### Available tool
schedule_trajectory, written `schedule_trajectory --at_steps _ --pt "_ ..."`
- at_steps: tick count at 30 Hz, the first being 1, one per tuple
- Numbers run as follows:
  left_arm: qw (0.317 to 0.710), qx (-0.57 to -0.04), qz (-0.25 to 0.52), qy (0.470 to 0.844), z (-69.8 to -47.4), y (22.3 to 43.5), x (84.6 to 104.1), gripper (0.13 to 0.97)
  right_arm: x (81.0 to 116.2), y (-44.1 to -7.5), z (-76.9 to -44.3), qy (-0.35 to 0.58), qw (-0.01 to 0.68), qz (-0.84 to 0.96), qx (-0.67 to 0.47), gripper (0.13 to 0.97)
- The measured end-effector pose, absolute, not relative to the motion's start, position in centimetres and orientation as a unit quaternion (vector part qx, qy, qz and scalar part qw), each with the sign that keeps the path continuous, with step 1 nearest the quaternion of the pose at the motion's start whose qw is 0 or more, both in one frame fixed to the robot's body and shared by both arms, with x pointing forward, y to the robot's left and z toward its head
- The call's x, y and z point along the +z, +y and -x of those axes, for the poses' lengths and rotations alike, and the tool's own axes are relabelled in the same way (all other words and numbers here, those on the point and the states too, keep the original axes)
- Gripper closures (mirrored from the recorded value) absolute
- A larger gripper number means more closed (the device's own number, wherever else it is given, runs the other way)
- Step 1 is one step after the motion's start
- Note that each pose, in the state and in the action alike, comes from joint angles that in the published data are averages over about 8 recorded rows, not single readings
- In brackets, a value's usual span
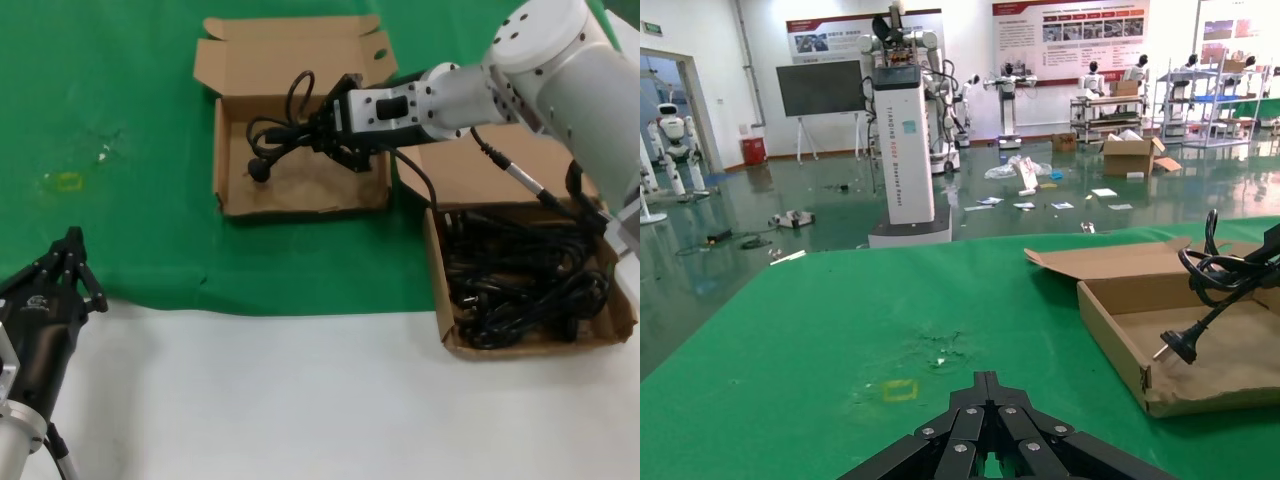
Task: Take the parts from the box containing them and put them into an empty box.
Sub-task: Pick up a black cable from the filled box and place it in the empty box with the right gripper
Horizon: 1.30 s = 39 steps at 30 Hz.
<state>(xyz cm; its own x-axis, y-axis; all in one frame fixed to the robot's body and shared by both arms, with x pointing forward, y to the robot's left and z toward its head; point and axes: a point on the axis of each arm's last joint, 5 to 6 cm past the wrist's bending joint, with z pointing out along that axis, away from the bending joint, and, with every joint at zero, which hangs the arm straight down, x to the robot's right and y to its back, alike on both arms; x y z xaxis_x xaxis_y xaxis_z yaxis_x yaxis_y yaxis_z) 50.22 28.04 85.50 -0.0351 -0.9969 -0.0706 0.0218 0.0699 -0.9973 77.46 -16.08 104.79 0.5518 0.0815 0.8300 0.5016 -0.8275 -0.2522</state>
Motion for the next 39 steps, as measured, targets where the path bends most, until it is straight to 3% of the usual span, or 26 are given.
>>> schedule_trajectory --at_steps 22,31,39 --pt "0.513 -0.496 0.468 0.521 -50.22 28.04 85.5 0.953 103.93 -15.76 -77.53 -0.164 0.237 0.837 -0.466 0.848" --pt "0.513 -0.496 0.468 0.521 -50.22 28.04 85.5 0.953 104.11 -15.64 -77.55 -0.165 0.245 0.83 -0.472 0.738" --pt "0.513 -0.496 0.468 0.521 -50.22 28.04 85.5 0.952 104.54 -15.81 -77.62 -0.157 0.26 0.824 -0.479 0.556"
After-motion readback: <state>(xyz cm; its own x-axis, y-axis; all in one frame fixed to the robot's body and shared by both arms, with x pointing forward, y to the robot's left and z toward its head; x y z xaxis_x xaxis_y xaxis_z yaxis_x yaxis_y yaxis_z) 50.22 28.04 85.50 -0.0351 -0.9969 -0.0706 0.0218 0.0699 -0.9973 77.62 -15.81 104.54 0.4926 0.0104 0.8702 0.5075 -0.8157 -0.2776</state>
